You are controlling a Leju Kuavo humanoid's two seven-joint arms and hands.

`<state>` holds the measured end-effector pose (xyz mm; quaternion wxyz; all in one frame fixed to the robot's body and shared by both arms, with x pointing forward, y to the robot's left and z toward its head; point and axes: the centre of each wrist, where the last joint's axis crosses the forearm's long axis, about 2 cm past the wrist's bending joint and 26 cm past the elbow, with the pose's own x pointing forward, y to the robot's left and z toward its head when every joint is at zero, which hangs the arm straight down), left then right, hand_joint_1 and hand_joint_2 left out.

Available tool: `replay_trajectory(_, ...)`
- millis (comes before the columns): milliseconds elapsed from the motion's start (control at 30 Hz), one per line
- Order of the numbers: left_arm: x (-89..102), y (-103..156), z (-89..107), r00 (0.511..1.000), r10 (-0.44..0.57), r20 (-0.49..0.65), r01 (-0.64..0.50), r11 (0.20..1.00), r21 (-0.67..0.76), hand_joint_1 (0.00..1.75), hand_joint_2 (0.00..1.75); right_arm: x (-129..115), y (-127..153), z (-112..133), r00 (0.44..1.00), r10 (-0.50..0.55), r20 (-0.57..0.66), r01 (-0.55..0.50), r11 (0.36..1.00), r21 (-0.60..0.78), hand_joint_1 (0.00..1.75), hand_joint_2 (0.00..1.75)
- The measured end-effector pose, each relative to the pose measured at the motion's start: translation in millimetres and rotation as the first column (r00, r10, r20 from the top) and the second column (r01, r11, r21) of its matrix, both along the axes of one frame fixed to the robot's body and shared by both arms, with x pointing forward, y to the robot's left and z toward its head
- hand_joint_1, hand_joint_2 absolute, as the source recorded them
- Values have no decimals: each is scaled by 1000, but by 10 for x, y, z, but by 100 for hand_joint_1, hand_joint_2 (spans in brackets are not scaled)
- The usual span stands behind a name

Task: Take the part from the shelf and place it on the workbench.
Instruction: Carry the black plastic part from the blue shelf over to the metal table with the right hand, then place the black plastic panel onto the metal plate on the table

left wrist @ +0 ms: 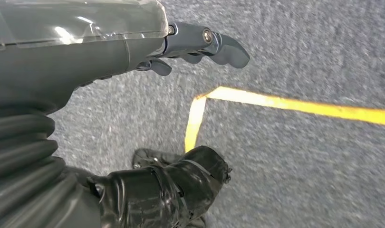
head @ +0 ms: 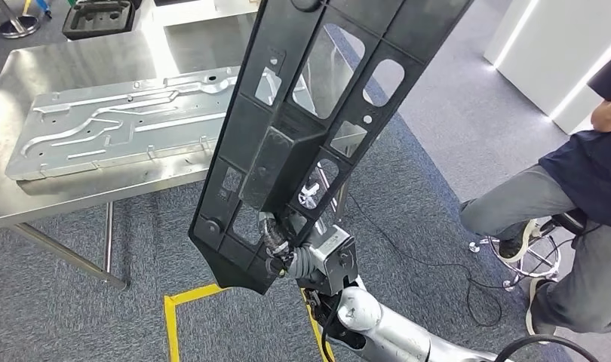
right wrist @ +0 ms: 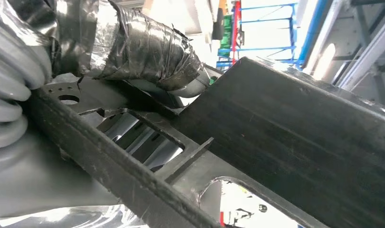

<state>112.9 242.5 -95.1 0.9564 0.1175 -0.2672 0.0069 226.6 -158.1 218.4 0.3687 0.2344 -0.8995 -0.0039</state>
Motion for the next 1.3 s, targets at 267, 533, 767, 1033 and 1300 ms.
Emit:
replay_trajectory(267,-5,13,-3,1000,-2,-1,2,1000,2,0,175,5,0,2,1000,-1,2,1,1000,0,175,175)
replay_trajectory(533,3,15,-1,1000,-7,0,7,1000,2,0,175,10,-3,7,1000,-2,7,2,1000,2,175,175)
replay_trajectory(767,-16,5,-5,1000,-12,-5,12,1000,1,0,175,-3,-5,-14,1000,-2,2,2,1000,3,175,175)
replay_trajectory(1033,5,8,0,1000,-14,-1,14,1000,2,0,175,-13,-6,-22,1000,-2,0,2,1000,5,175,175)
replay_trajectory(1300,-42,46,-15,1000,-11,-10,12,1000,9,0,175,-13,-5,-31,1000,-3,-3,3,1000,4,175,175)
